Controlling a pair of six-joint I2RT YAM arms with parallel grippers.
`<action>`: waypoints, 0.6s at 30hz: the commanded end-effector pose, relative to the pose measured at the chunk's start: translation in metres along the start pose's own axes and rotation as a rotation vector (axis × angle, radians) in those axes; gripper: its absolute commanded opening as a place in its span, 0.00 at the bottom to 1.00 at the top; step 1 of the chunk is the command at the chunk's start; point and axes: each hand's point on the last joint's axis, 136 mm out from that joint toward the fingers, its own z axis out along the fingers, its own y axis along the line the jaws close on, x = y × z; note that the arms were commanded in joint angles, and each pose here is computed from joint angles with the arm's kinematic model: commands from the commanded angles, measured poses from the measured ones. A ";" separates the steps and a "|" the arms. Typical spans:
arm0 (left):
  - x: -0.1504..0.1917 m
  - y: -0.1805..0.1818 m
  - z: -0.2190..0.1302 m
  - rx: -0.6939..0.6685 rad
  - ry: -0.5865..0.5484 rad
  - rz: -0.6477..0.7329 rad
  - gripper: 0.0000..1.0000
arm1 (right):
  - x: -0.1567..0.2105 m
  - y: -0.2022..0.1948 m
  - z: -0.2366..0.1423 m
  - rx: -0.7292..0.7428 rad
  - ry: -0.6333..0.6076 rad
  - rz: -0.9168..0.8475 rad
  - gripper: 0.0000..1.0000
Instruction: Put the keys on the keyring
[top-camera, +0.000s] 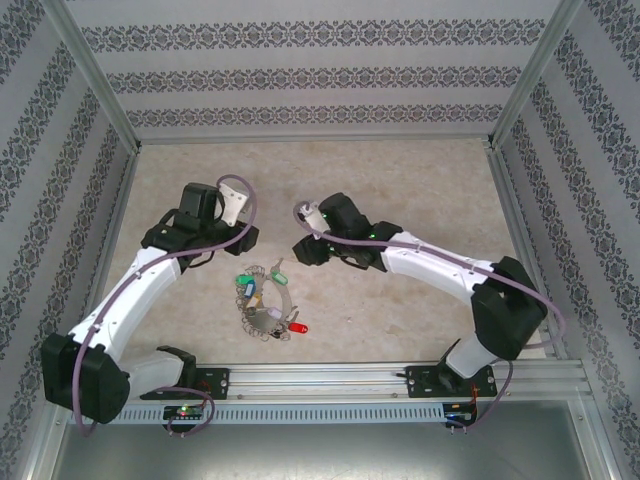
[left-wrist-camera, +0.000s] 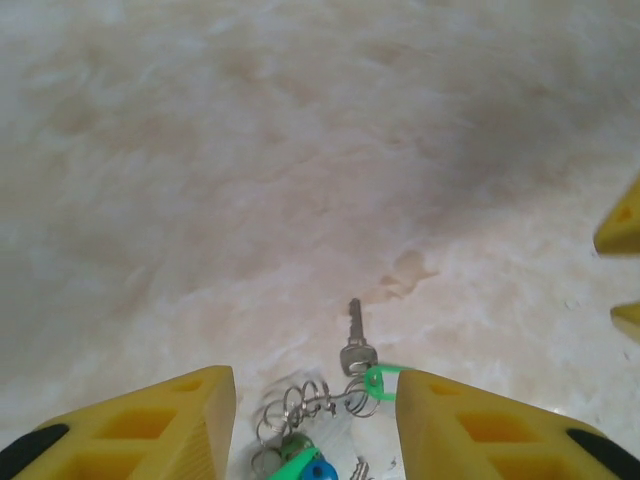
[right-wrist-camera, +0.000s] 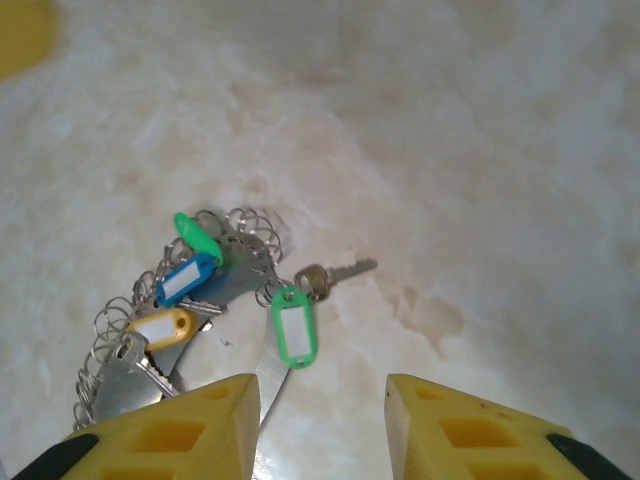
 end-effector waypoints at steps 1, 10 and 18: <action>0.048 0.031 -0.002 -0.175 0.127 -0.374 0.48 | 0.060 -0.009 0.012 0.188 0.186 0.336 0.41; 0.105 0.056 -0.014 -0.283 0.188 -0.649 0.58 | 0.095 0.032 0.053 0.353 0.448 0.208 0.47; 0.098 0.083 -0.019 -0.321 0.150 -0.733 0.63 | 0.117 0.034 0.079 0.382 0.580 0.199 0.50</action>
